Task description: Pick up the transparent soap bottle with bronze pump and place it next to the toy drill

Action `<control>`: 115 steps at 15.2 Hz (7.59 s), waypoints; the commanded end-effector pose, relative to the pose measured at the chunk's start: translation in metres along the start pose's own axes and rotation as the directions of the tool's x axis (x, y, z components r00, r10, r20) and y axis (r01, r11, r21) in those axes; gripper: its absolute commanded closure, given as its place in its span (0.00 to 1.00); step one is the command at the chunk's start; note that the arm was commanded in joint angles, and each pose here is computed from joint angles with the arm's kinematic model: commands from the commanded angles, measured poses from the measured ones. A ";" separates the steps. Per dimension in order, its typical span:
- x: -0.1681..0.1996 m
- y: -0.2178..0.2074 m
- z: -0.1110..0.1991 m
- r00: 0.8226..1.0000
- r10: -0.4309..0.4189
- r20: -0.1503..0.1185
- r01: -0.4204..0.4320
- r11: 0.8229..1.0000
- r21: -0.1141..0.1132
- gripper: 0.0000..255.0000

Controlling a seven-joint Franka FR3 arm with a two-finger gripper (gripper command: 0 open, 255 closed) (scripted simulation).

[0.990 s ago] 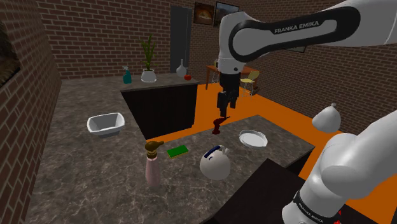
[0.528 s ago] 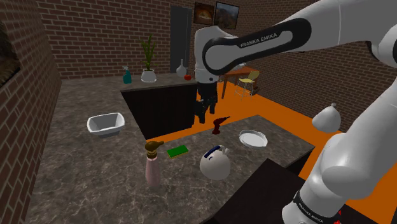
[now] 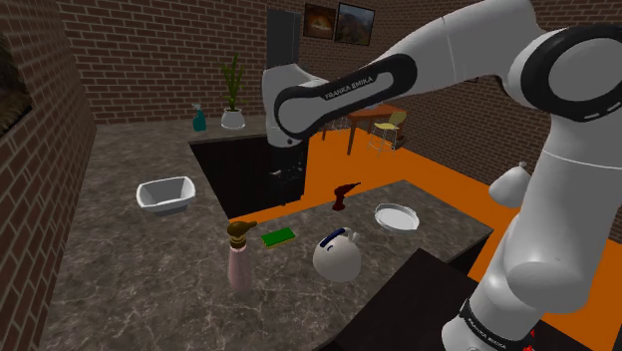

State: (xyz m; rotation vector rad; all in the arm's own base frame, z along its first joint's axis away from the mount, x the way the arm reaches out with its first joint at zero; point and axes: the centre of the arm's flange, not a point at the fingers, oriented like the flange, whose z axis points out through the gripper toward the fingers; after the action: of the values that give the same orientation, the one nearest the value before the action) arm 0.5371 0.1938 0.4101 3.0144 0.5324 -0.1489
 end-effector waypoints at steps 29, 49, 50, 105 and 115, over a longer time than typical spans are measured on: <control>0.153 -0.077 0.116 0.991 -0.132 -0.023 0.131 0.991 -0.035 0.00; 0.147 -0.074 0.064 0.991 -0.132 -0.023 0.131 0.991 -0.035 1.00; 0.146 -0.073 0.059 0.991 -0.132 -0.023 0.131 0.991 -0.035 1.00; -0.014 0.229 -0.147 0.991 -0.132 -0.023 0.131 0.991 -0.035 1.00; -0.071 0.347 -0.166 0.991 -0.132 -0.023 0.131 0.991 -0.035 1.00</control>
State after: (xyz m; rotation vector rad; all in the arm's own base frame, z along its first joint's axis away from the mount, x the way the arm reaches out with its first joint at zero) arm 0.6046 -0.1275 0.5980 2.9528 0.7264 -0.1093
